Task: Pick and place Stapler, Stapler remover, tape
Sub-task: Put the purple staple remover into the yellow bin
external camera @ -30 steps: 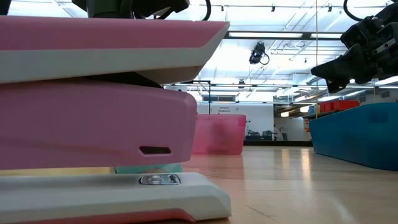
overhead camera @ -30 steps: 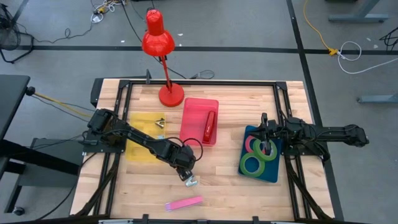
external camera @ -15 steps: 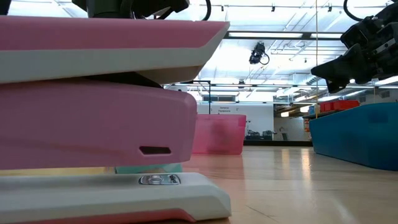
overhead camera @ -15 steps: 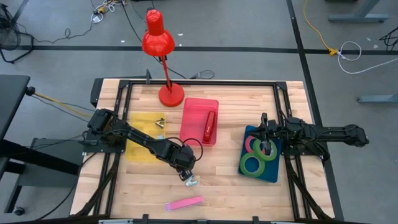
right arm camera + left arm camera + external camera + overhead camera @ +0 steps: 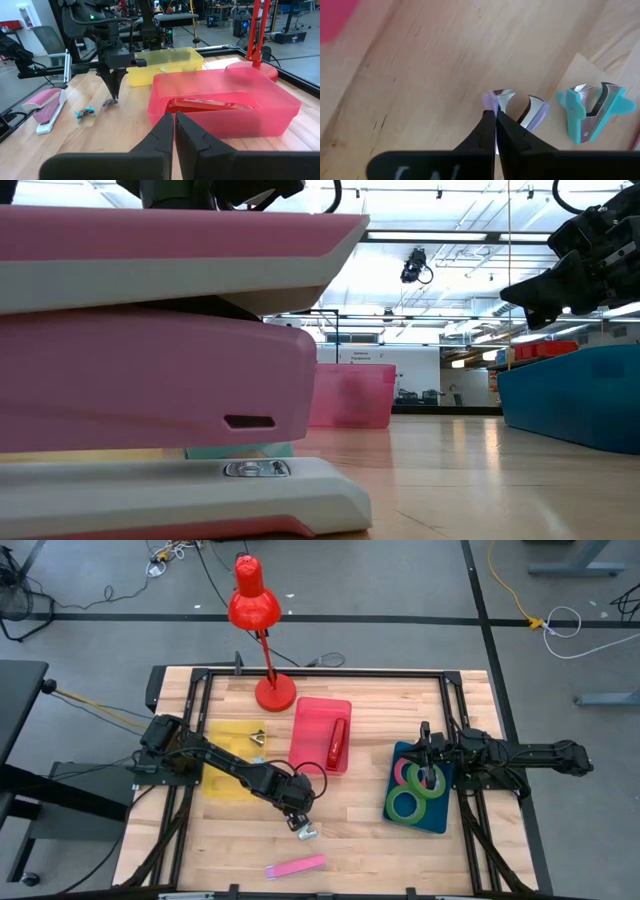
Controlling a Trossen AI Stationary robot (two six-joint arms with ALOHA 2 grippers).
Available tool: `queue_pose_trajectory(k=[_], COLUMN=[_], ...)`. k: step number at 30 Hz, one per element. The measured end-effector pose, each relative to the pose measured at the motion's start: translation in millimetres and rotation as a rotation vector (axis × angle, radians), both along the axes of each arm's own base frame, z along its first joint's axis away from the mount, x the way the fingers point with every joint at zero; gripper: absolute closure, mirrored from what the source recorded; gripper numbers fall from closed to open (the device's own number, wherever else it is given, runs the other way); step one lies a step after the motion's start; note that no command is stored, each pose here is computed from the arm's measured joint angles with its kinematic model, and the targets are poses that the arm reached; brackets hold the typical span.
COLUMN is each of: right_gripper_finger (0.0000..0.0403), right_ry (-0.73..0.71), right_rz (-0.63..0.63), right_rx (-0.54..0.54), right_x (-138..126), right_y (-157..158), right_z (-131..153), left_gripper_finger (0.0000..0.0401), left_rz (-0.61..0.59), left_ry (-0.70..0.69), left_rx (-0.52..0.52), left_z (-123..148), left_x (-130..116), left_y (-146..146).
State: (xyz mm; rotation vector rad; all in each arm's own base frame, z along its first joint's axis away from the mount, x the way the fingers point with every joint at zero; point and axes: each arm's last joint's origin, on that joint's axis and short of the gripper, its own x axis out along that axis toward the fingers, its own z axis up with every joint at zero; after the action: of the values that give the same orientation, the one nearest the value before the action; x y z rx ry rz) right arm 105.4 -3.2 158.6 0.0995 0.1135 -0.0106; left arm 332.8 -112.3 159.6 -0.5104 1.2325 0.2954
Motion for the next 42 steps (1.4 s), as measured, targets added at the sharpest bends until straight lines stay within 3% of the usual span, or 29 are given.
queue_pose_trajectory(k=[12, 24, 42], right_gripper_finger=[0.0382, 0.0382, 0.0382], right_ry=[0.000, 0.000, -0.001], right_rz=[0.000, 0.000, 0.000], right_rx=[0.000, 0.000, 0.000], right_x=[0.0, 0.0, 0.0], right_y=[0.0, 0.0, 0.0], right_z=[0.0, 0.0, 0.1], left_gripper_finger=[0.0399, 0.0400, 0.0401], left_rz=[-0.085, -0.104, -0.073], left_ry=[-0.056, -0.048, 0.058], left_rx=[-0.012, 0.038, 0.195], left_z=[28.6, 74.1, 109.5], left_x=[-0.9, -33.4, -80.1], left_y=[1.6, 13.7, 38.9])
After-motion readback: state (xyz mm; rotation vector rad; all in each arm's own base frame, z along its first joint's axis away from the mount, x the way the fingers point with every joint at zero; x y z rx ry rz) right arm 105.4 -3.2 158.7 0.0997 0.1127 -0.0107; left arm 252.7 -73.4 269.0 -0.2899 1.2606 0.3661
